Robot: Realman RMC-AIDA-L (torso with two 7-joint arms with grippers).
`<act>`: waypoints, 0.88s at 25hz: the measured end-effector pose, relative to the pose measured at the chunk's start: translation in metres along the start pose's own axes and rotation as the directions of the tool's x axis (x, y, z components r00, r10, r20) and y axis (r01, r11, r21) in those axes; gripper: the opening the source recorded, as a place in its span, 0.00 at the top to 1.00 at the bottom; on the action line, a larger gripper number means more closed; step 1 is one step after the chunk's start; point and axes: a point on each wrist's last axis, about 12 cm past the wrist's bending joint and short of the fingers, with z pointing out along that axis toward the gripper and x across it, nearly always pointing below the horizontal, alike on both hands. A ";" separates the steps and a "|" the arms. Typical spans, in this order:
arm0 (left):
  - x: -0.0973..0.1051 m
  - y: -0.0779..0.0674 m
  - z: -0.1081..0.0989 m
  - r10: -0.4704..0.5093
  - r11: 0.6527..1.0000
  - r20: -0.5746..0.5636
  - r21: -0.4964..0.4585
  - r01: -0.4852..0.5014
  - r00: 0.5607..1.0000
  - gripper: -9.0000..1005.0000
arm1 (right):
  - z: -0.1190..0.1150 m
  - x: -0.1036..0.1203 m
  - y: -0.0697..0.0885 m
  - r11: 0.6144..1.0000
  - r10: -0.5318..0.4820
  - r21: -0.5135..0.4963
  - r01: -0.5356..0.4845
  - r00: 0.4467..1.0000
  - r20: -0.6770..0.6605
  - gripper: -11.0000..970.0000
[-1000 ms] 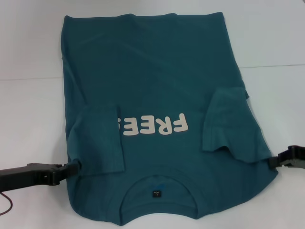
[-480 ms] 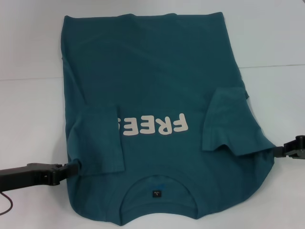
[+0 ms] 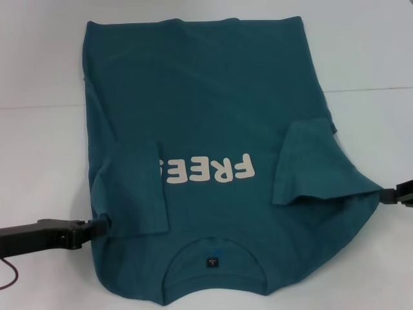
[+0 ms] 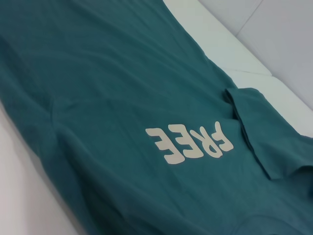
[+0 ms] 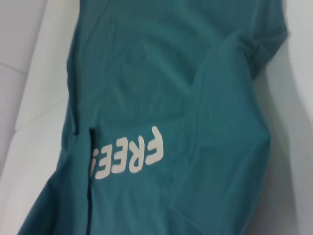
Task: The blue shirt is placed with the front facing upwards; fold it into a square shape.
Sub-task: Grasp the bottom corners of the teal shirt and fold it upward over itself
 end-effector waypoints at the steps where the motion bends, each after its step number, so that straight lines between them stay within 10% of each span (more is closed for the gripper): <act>1: 0.000 0.000 0.000 0.001 1.000 0.000 0.001 -0.001 1.000 0.96 | -0.001 0.000 0.000 1.000 0.002 -0.002 -0.002 1.000 0.001 0.99; 22: 0.025 -0.006 -0.018 -0.087 0.991 -0.020 0.099 0.089 0.996 0.96 | -0.020 0.042 -0.015 0.997 0.016 -0.068 -0.021 0.998 -0.067 0.99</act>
